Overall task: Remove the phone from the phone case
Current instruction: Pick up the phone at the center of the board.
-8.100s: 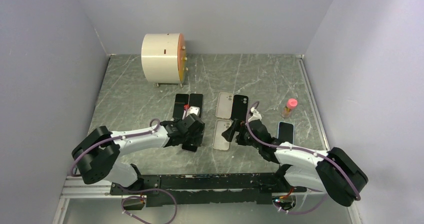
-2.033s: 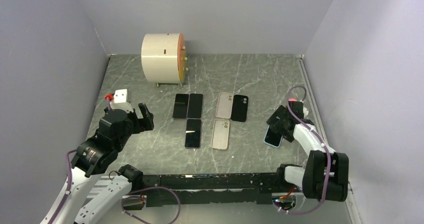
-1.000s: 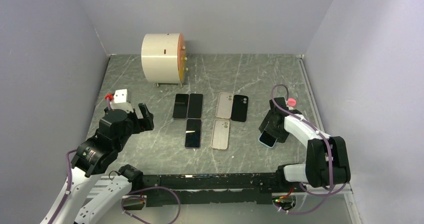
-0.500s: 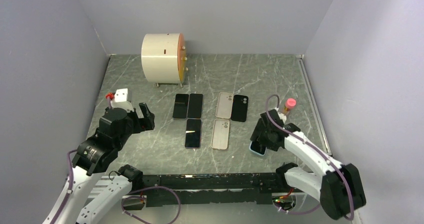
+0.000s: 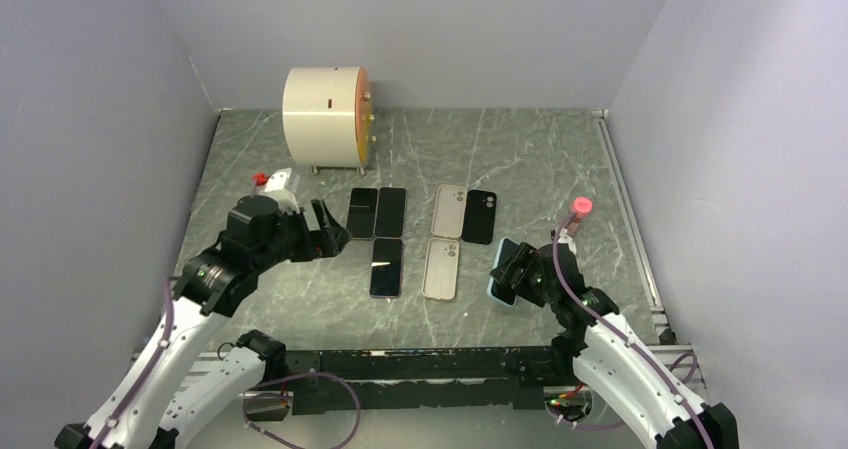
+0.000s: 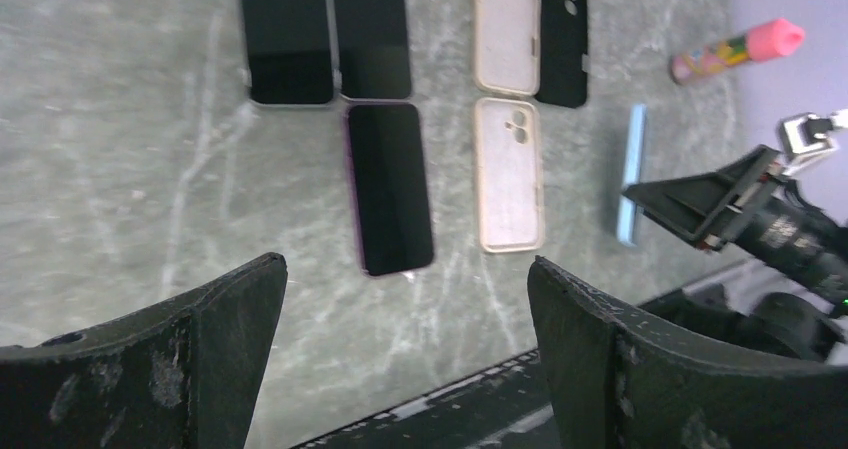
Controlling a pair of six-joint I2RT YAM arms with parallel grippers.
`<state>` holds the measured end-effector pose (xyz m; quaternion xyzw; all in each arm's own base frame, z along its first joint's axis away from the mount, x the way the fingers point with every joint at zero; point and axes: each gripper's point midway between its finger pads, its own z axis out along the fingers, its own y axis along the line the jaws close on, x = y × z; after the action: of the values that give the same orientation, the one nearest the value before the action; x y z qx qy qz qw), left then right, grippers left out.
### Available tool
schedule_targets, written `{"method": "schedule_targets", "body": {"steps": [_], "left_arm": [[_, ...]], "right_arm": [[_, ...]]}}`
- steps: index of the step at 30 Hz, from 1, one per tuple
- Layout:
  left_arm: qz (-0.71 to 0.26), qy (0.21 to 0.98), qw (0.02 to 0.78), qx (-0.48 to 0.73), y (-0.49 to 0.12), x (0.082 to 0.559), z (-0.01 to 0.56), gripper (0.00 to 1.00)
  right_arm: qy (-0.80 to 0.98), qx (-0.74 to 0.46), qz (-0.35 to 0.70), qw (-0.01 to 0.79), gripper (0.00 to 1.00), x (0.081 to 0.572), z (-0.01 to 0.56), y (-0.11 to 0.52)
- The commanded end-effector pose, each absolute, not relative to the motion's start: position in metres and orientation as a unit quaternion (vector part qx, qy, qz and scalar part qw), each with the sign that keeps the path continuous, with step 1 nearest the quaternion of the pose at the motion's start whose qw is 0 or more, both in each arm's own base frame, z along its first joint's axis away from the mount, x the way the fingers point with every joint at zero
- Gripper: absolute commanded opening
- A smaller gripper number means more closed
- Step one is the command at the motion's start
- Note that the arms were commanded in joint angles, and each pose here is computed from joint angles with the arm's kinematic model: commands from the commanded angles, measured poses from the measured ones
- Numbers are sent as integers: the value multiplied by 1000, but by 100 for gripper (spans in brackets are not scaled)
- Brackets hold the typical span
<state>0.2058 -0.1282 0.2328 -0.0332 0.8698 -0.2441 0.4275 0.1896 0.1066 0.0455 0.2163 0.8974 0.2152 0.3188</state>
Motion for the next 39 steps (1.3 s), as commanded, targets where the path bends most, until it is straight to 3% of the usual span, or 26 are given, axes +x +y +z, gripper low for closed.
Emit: {"method": "schedule_targets", "body": {"steps": [1,8,16,30,39], "left_arm": [[-346,858,380,-32,-171,210,236,94],[-403,856,323,-30,-205,219,225,94],[-416,854,312,16,-251,226,210,94],[-413,838,352,60,-329,255,198,94],[-426,846,317,57,-370,265,169,94]], "right_arm": [[843,208,307,390,0,215,88,129],[800,170,396,417,0,217,105,153],[768,114,441,450,0,218,130,171],[755,39,439,486,0,217,144,204],[744,-1,449,494,0,214,152,226]]}}
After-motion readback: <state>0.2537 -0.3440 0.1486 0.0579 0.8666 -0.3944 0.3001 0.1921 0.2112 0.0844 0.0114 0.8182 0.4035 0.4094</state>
